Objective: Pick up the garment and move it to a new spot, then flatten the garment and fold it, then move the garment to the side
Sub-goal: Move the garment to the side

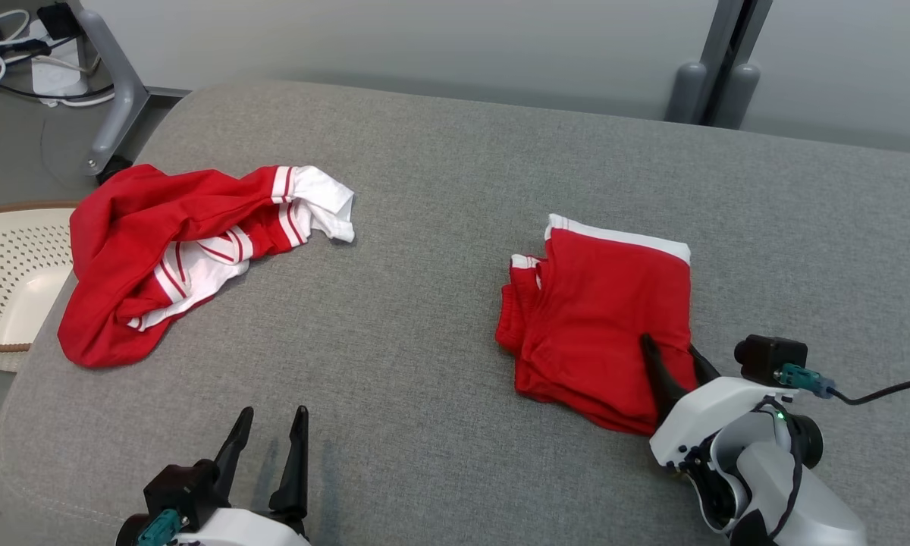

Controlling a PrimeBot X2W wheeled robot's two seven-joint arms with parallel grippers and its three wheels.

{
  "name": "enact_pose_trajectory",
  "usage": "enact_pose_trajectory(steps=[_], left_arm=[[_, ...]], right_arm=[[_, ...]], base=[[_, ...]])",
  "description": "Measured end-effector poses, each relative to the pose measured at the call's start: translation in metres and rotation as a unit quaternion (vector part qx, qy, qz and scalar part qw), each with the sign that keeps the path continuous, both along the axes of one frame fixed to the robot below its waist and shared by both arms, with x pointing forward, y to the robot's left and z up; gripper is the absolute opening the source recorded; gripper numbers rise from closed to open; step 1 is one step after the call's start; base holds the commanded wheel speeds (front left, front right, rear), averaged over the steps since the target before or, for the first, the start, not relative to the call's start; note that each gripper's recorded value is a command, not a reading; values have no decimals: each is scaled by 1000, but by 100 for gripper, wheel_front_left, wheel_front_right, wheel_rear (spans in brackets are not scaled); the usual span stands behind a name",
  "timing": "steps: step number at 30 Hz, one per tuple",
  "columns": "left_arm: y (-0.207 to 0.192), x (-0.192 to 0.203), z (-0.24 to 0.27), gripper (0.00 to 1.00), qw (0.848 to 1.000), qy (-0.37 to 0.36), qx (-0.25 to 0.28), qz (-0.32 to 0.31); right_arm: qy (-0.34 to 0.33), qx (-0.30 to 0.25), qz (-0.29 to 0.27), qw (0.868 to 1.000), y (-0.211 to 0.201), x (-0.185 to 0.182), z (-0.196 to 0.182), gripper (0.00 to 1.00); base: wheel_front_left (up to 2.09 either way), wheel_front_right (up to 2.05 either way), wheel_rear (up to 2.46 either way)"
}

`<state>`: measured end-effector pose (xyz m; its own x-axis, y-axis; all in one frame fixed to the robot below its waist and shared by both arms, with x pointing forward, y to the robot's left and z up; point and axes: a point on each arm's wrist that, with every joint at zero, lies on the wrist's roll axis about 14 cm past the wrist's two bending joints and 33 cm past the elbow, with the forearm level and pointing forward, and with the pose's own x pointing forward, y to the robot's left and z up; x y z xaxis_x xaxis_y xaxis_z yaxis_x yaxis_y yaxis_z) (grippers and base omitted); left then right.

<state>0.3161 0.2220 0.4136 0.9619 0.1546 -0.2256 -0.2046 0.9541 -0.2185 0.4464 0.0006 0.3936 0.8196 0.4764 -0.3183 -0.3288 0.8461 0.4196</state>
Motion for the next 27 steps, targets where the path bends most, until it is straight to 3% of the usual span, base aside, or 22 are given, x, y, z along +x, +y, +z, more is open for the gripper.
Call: enact_pose_trajectory(steps=[1,13,24,27], left_arm=[[0,0,-1,100,1000,1,2,-1],[-34,24,3,100,998,-9,0,-67],[-119,61,14,100,980,-35,-21,-196],[-160,75,19,100,966,-45,-28,-253]], right_arm=[[5,-2,1,1000,1,0,-3,0],[-19,-3,-38,999,-30,7,12,0],[-25,-40,-136,990,-122,-29,13,0],[-28,-49,-182,982,-159,-47,16,0]], base=[[0,0,0],[0,0,0],[0,0,0],[0,0,0]])
